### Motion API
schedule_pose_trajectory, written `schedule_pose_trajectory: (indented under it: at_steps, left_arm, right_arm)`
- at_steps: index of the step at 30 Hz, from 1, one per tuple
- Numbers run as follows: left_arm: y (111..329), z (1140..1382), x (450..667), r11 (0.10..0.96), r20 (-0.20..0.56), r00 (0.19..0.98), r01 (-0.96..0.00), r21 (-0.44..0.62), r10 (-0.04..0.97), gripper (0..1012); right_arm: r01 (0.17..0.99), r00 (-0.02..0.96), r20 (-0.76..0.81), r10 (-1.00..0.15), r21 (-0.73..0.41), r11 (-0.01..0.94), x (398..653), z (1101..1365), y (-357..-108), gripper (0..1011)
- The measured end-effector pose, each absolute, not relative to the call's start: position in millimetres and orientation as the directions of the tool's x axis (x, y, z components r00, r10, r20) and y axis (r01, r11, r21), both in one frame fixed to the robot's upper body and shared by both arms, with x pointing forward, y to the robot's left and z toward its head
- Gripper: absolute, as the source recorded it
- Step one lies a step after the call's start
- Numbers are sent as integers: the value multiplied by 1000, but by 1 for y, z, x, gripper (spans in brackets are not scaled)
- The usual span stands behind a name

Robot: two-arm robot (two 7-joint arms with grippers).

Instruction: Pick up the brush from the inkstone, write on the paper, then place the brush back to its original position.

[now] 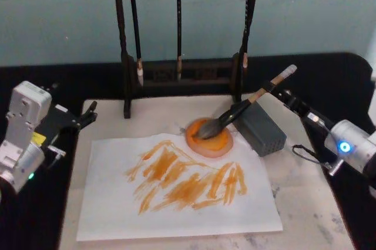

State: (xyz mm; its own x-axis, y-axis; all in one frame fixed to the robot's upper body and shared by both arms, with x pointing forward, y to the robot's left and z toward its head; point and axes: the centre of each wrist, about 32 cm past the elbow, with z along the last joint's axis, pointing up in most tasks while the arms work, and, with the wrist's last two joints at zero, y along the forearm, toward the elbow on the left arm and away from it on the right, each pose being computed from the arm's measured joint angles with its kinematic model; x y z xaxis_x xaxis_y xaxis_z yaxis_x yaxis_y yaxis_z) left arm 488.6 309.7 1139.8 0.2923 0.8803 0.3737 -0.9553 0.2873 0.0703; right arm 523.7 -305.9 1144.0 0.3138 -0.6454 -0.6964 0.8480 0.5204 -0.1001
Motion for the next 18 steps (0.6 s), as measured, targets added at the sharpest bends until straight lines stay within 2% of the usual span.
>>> schedule_pose_trajectory:
  at_steps: [6,11,18]
  left_arm:
    - [310,1140,489,287,374,292,-955,70,880,1001]
    - [310,1140,489,287,374,292,-955,70,880,1001]
    - [310,1140,489,287,374,292,-955,70,880,1001]
  right_arm:
    - [858,367,-599,-711,-76,507,507,1146,-306,1000]
    - [875,429,-407,-806,-35,484,495,1145,-291,1000]
    - [891,449,-153,-880,6,454,489,1134,-269,1000]
